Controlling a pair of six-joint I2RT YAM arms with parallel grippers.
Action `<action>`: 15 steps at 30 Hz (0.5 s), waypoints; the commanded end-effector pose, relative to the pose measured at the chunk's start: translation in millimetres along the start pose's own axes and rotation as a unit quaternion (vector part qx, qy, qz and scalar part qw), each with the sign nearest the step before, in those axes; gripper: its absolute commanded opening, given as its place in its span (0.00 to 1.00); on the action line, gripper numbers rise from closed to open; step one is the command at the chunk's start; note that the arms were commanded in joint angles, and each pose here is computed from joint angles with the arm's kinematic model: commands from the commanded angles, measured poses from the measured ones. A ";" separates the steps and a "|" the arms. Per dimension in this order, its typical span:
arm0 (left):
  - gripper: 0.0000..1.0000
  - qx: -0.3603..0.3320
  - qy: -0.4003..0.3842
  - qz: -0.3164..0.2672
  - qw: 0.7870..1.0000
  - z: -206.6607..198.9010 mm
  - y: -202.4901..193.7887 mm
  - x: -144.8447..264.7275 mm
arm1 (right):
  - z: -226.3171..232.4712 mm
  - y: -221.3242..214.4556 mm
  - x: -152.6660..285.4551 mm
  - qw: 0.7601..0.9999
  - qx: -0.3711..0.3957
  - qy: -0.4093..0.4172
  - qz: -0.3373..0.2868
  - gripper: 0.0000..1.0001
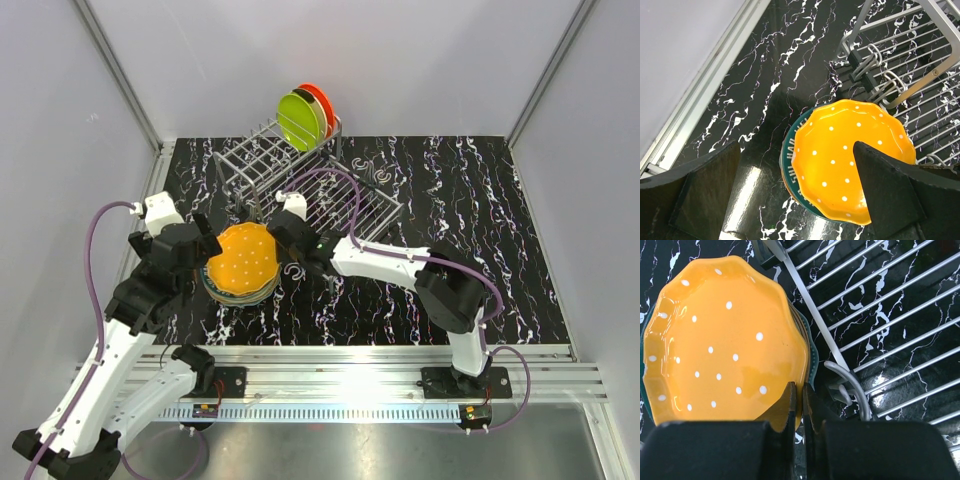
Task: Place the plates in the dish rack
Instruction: Grab a plate with the right arm
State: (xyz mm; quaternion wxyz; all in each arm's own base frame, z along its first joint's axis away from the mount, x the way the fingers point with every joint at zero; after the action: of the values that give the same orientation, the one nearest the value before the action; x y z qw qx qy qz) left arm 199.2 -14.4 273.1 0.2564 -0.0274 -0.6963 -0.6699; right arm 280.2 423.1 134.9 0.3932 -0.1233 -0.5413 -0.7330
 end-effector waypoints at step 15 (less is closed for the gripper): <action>0.99 -0.006 -0.027 0.000 1.000 -14.5 1.7 -8.4 | 21.4 89.0 90.5 0.990 0.022 0.047 -0.129 0.00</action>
State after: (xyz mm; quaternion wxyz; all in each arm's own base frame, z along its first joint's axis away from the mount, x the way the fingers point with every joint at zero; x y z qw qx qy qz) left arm 204.6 -20.5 268.3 0.2534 -0.0451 -0.6933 -0.6731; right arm 277.0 394.8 191.8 0.3670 -0.0803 -0.5852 -0.7186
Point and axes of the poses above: each gripper's point midway between its finger pads, its own x axis back along the fingers, its own z axis along the line the jaws close on, y = z × x, the point moved 4 cm from there along x, back along the fingers, and after that the axes turned 7 degrees about -x, right-handed, at the moved point
